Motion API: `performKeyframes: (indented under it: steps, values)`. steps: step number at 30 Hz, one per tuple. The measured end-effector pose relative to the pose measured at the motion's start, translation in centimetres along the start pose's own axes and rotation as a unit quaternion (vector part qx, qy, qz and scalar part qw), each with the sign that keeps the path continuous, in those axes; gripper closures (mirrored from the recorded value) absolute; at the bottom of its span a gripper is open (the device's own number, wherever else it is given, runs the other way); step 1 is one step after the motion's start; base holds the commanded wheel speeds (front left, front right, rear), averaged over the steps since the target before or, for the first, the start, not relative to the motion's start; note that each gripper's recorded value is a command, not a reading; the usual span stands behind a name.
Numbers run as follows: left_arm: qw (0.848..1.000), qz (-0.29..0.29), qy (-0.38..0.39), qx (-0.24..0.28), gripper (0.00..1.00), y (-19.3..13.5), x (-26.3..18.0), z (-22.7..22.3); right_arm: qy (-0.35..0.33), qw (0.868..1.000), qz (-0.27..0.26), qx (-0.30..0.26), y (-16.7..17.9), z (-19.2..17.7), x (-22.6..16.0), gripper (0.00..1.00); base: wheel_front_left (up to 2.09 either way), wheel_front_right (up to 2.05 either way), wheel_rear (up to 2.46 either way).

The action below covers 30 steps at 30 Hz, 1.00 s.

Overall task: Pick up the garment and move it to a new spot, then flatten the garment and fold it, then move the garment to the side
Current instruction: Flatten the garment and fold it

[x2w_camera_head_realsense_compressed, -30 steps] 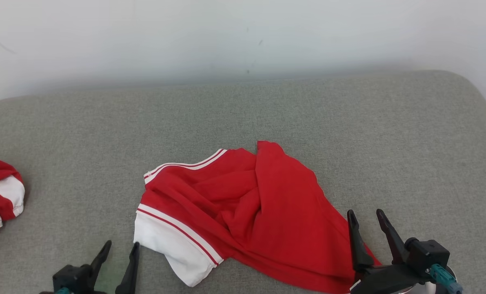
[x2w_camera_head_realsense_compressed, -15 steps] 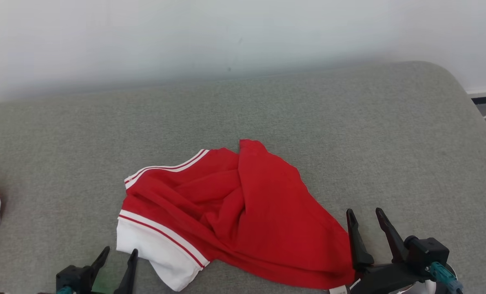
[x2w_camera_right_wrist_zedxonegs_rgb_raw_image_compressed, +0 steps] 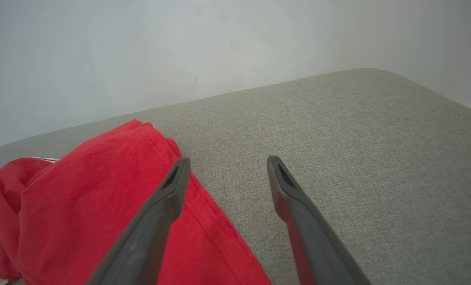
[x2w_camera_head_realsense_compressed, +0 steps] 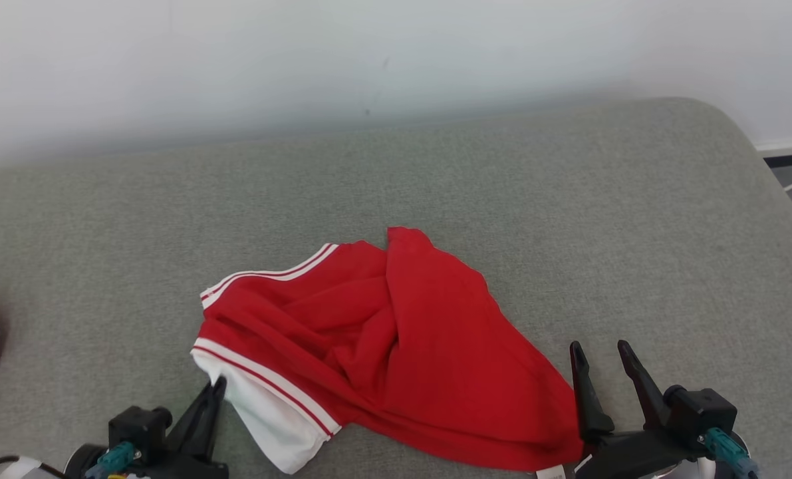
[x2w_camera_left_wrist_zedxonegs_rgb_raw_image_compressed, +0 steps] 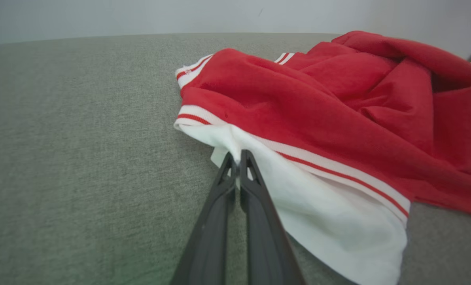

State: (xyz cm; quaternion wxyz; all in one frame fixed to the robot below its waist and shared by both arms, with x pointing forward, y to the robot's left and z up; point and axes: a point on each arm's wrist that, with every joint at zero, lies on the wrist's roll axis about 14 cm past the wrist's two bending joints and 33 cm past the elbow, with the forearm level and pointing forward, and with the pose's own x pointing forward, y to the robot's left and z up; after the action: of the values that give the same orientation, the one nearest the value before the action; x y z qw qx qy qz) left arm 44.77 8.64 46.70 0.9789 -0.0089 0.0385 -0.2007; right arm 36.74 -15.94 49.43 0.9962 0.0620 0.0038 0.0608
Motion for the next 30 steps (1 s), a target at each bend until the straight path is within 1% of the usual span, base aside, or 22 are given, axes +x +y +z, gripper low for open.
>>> performKeyframes:
  steps: [3,7,11,14,20,25,30]
  values:
    - [0.999,-0.004,-0.035,0.001,1.00,-0.5,-0.5,2.1,-0.001,1.000,0.006,0.001,0.4,0.0,0.0,0.00,0.00,0.00,0.00]
    - [0.999,-0.009,-0.047,0.003,1.00,-1.2,-2.3,2.5,0.004,1.000,0.019,0.008,1.3,-0.4,0.1,0.00,0.00,0.00,0.00]
    - [0.998,-0.004,-0.063,0.008,1.00,-1.4,-3.7,3.8,0.000,0.999,0.031,0.010,2.1,-0.3,0.5,0.00,0.00,0.00,0.00]
    - [0.998,-0.002,-0.054,0.016,1.00,-1.4,-4.4,3.9,0.000,0.999,0.037,0.011,2.5,-0.3,0.7,0.00,0.00,0.00,0.00]
    - [0.999,-0.004,-0.048,0.005,1.00,-2.6,-5.9,4.4,0.005,0.999,0.044,0.013,2.9,-0.7,0.9,0.00,0.00,0.00,0.00]
    - [1.000,-0.012,-0.023,-0.013,1.00,-3.8,-6.9,3.3,0.006,0.999,0.037,0.012,2.5,-0.7,0.8,0.00,0.00,0.00,0.00]
    - [1.000,-0.016,-0.020,-0.013,1.00,-4.1,-6.9,2.9,0.005,0.999,0.034,0.011,2.3,-0.6,0.7,0.00,0.00,0.00,0.00]
